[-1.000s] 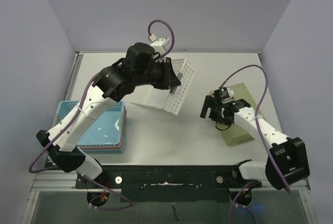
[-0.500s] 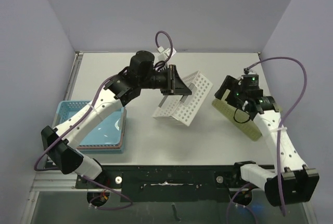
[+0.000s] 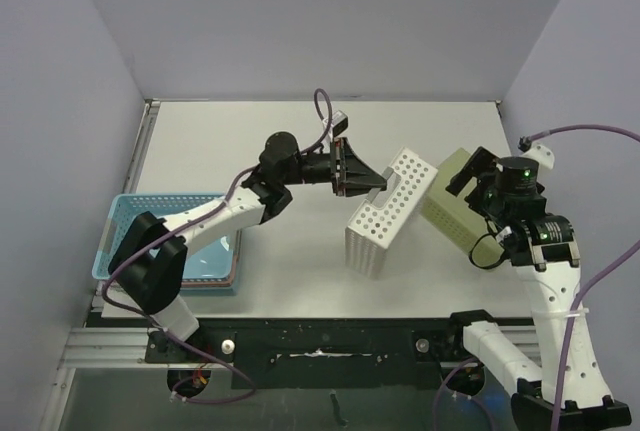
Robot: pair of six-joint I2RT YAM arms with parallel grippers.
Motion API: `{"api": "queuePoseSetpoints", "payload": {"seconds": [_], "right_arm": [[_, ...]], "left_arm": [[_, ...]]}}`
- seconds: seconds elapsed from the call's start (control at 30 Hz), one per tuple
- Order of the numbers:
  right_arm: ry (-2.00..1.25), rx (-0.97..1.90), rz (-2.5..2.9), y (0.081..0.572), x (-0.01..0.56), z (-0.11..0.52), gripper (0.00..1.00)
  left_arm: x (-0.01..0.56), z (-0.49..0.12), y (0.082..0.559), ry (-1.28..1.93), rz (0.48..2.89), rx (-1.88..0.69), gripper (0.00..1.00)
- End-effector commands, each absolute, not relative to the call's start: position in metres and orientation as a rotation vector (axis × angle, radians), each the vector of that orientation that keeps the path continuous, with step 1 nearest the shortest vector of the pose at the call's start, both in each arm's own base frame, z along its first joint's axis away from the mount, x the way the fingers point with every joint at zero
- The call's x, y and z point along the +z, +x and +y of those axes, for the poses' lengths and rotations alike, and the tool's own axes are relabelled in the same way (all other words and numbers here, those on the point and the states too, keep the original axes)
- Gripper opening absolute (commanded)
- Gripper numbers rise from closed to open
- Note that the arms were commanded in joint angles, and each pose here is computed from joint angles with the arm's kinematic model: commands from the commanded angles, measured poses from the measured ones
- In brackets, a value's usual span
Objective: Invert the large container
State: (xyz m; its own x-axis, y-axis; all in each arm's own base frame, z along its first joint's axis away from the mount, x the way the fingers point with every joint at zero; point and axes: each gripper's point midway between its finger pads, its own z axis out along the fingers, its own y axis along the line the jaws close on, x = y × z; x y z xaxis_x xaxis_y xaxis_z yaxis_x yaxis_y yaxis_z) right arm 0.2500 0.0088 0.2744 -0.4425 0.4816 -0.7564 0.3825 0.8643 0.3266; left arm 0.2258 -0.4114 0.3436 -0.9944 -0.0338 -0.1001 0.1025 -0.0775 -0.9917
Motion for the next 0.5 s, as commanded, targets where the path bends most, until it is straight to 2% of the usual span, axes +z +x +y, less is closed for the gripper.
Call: {"api": "queuePoseSetpoints", "payload": {"seconds": [0.0, 0.23, 0.4, 0.43, 0.47], "right_arm": [[0.693, 0.029, 2.037, 0.241, 0.283, -0.011, 0.94], [0.718, 0.006, 2.073, 0.232, 0.272, -0.013, 0.94], [0.734, 0.001, 2.049, 0.221, 0.277, -0.017, 0.95], [0.737, -0.004, 2.042, 0.220, 0.278, -0.018, 0.95], [0.737, -0.007, 2.039, 0.219, 0.280, -0.019, 0.95]], "left_arm": [[0.386, -0.408, 0.210, 0.159, 1.788, -2.502, 0.00], [0.367, -0.402, 0.225, 0.027, 1.655, -2.772, 0.00], [0.329, -0.392, 0.240, -0.123, 1.708, -2.773, 0.00], [0.322, -0.390, 0.243, -0.144, 1.727, -2.757, 0.02], [0.317, -0.387, 0.247, -0.156, 1.744, -2.740, 0.09]]}}
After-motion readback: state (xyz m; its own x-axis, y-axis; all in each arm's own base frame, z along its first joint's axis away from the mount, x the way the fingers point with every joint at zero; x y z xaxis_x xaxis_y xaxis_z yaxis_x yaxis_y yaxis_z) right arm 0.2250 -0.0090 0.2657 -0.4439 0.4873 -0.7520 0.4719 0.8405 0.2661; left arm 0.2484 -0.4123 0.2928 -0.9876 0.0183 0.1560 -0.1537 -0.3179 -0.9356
